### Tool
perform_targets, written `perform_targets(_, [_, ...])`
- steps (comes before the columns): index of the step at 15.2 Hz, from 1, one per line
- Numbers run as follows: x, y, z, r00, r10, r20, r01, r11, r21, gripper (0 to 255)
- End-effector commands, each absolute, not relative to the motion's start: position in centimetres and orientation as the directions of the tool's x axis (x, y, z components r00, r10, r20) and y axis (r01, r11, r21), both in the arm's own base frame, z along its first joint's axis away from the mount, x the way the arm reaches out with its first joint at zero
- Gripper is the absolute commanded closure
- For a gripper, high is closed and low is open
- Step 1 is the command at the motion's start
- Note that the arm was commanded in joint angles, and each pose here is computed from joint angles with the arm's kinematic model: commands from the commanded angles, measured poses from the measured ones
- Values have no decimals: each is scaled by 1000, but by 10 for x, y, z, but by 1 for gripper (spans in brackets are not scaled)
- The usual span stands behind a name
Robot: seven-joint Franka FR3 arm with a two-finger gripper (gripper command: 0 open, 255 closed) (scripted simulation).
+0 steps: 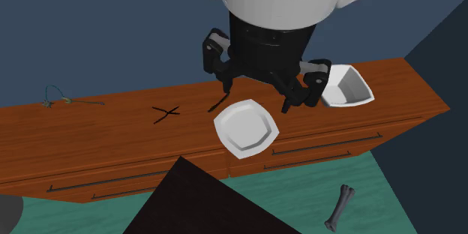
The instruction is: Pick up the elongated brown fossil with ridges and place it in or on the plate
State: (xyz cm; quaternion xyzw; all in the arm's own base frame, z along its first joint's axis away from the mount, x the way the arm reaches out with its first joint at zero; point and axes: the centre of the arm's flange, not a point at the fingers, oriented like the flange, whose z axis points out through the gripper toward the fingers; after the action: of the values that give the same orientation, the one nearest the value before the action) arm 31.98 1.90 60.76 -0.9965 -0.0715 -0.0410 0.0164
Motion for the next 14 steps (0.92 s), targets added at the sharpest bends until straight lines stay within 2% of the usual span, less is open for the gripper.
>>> perform_targets(1, [320,19,608,986,141,84,144,-989,-27,0])
perform_targets(14, [390,75,463,996,54,66,60,-994,-95,0])
